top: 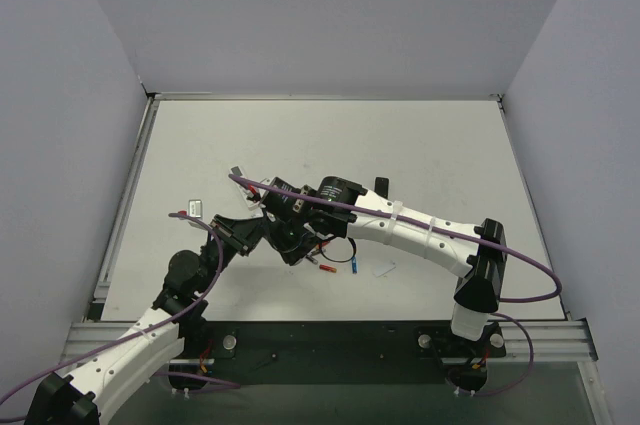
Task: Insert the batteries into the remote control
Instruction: Load the battery into the remote control.
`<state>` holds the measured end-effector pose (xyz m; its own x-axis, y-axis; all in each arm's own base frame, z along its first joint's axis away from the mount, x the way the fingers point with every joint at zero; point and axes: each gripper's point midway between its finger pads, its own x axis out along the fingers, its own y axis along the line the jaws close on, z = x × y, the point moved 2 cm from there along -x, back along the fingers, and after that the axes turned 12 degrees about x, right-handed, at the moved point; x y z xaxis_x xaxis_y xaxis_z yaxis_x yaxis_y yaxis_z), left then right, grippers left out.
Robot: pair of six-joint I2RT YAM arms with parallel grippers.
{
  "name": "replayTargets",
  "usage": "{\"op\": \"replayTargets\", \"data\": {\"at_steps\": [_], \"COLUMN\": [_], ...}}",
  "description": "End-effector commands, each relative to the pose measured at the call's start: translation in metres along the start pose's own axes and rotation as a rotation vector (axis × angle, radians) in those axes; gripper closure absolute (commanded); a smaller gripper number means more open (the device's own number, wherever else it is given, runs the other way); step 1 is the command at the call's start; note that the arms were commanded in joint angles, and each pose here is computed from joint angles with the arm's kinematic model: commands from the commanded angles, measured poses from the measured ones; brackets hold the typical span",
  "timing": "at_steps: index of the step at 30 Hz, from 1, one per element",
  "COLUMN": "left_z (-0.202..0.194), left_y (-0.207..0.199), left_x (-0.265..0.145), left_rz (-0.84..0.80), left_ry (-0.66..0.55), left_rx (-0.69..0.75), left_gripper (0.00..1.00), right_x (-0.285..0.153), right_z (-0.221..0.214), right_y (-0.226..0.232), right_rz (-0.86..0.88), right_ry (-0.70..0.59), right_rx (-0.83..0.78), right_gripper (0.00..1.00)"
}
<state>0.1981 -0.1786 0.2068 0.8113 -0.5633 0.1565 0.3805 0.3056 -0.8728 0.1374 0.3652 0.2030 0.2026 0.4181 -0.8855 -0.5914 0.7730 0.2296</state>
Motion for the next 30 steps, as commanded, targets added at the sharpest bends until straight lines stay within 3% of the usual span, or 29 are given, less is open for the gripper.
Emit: {"op": "replayTargets", "data": {"at_steps": [1, 12, 15, 19, 30], "left_z": [-0.015, -0.02, -0.023, -0.026, -0.029], "left_y": [0.024, 0.033, 0.035, 0.031, -0.002], "left_x": [-0.014, -0.014, -0.014, -0.014, -0.006], "left_rz": [0.027, 0.076, 0.094, 0.093, 0.03], "left_ry": [0.013, 0.034, 0.05, 0.084, 0.188], "left_rx": [-0.06, -0.119, -0.147, -0.164, -0.186], "left_gripper": [1.0, 1.0, 1.0, 1.0, 1.0], "right_x": [-0.008, -0.024, -0.04, -0.067, -0.096], "right_z": [0.002, 0.009, 0.015, 0.018, 0.001], "right_y": [-0.003, -0.001, 0.004, 0.006, 0.01], "right_rz": [-0.012, 0.0, 0.032, 0.106, 0.423], "right_ry": [-0.005, -0.057, -0.107, -0.186, -0.34], "right_rx": [-0.003, -0.037, -0.103, -0.26, -0.694], "right_gripper": [0.67, 0.6, 0.51, 0.46, 0.5]}}
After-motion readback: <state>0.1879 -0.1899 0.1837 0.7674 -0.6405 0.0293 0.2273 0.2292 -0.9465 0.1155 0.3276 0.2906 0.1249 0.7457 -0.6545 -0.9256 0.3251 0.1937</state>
